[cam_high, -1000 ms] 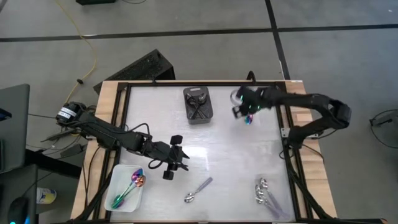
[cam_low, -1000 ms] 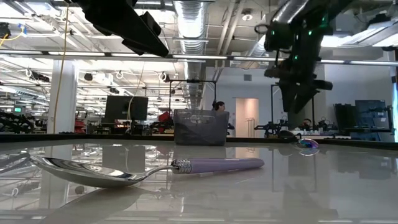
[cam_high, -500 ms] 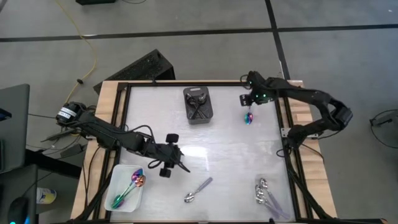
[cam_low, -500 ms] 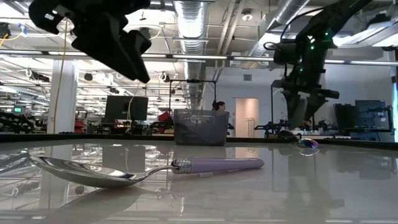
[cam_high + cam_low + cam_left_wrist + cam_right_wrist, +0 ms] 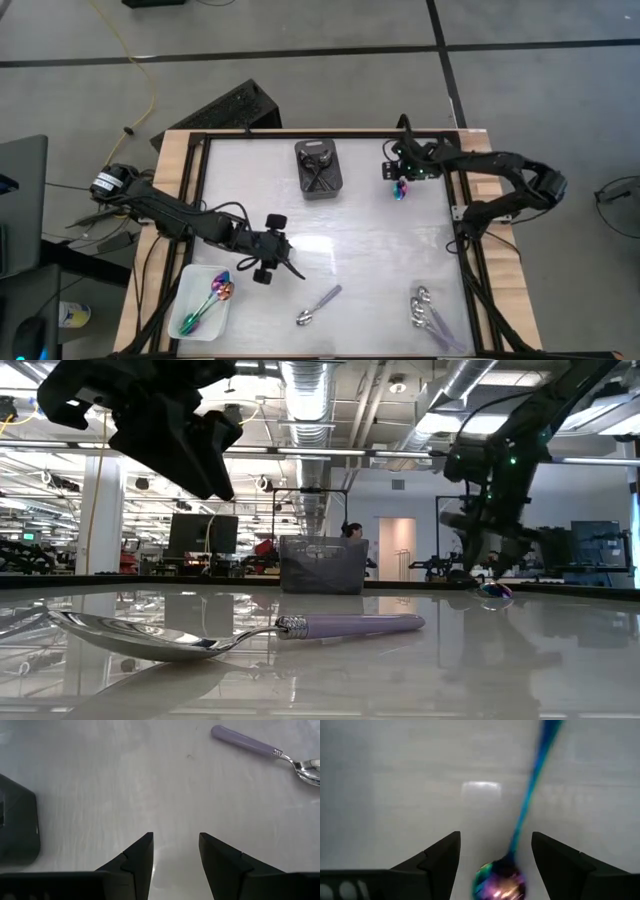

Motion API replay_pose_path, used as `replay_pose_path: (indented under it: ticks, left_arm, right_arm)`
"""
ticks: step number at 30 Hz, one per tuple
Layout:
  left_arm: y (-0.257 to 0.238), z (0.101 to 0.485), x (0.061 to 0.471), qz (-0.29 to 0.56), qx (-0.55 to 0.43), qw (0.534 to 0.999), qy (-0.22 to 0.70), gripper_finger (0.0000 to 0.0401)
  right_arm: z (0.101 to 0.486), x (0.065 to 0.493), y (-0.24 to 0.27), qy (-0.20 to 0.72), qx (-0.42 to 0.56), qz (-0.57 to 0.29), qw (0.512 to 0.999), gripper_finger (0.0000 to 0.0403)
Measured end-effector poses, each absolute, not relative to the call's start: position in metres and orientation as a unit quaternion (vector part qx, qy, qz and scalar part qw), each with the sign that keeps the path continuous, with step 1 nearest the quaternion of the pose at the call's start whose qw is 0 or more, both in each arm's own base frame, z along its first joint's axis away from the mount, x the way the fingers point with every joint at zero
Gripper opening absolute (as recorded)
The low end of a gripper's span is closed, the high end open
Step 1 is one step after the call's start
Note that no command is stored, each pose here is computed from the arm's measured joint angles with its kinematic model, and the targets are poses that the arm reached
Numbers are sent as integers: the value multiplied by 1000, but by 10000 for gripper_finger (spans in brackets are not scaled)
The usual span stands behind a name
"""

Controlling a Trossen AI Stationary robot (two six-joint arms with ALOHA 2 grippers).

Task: Sort silverware by color (type)
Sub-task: Put the blue spoon into the white bin

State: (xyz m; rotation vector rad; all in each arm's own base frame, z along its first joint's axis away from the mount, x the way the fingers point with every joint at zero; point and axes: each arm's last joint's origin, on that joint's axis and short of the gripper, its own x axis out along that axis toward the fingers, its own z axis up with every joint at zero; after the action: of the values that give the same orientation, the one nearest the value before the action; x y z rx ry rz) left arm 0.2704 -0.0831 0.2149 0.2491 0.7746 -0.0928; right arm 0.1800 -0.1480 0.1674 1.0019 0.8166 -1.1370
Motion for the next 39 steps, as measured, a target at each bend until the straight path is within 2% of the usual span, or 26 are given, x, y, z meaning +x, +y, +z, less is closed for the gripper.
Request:
replay_pose_path:
  ticks: [6, 15, 19, 25, 33, 39]
  left_arm:
    - [-83, 216, 272, -46, 121, 921, 368, 143]
    - [-84, 219, 275, -51, 127, 928, 347, 143]
    - [-84, 220, 276, -53, 132, 929, 341, 143]
    - [-84, 220, 276, -54, 134, 929, 341, 143]
    - [-84, 220, 276, -54, 134, 929, 341, 143]
    - [-84, 220, 275, -54, 134, 928, 343, 143]
  right_arm:
    - [160, 174, -148, 341, 409, -556, 639, 270]
    - [145, 172, -142, 315, 435, -550, 639, 269]
    - [138, 171, -136, 319, 433, -544, 644, 253]
    - [136, 174, -132, 318, 418, -548, 651, 187]
    - [137, 179, -124, 329, 404, -536, 664, 34]
    - [141, 187, -121, 311, 397, -529, 682, 33]
